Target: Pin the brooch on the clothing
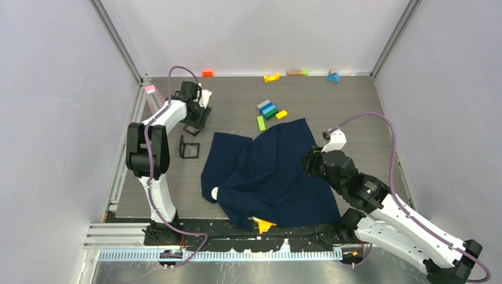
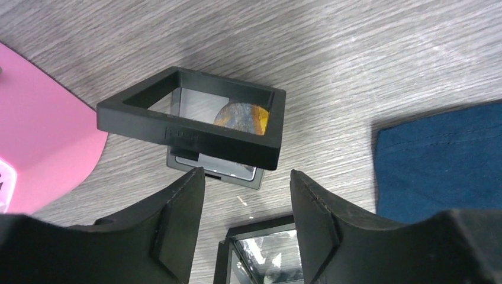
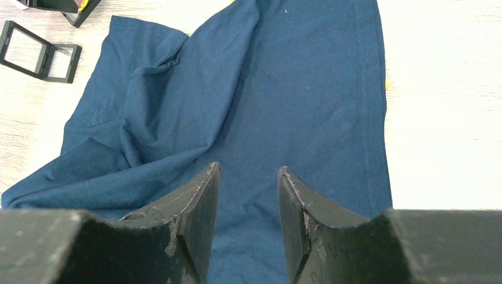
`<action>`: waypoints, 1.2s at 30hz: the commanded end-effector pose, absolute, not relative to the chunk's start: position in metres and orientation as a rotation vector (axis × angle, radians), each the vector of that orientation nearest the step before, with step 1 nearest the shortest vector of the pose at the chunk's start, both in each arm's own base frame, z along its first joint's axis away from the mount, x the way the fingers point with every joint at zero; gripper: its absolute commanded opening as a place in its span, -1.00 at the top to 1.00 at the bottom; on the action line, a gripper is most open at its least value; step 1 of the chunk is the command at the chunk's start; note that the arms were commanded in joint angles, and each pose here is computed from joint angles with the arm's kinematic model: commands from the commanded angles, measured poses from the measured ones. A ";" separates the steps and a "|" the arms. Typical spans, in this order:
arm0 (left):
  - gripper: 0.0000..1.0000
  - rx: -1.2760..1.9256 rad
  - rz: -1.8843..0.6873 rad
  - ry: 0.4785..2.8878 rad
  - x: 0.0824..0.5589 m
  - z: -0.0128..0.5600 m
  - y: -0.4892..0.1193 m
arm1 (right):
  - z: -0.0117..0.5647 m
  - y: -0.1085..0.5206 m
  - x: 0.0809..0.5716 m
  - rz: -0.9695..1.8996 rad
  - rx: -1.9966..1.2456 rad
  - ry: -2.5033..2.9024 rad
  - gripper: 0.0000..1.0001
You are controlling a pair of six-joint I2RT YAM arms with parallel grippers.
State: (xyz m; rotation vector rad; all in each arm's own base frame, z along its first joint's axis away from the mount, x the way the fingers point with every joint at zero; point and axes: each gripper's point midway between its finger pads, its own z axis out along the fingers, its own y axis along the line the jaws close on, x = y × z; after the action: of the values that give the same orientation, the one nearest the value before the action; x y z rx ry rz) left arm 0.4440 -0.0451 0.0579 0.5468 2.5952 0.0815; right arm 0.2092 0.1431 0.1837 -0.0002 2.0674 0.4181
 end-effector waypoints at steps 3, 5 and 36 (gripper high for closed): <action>-0.21 0.537 -0.026 2.542 0.467 0.068 -0.064 | 0.191 0.146 0.215 0.434 0.011 2.032 0.08; -0.23 0.537 -0.030 2.538 0.471 0.068 -0.065 | 0.190 0.146 0.215 0.432 0.010 2.034 0.08; -0.04 0.559 0.038 2.592 0.472 0.038 -0.055 | 0.186 0.145 0.215 0.418 0.002 2.043 0.08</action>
State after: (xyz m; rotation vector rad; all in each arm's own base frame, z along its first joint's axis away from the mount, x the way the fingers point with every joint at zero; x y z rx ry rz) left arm 0.4622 -0.0547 0.0290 0.5644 2.6312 0.0249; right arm 0.2098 0.1436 0.1766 -0.0115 2.0883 0.3989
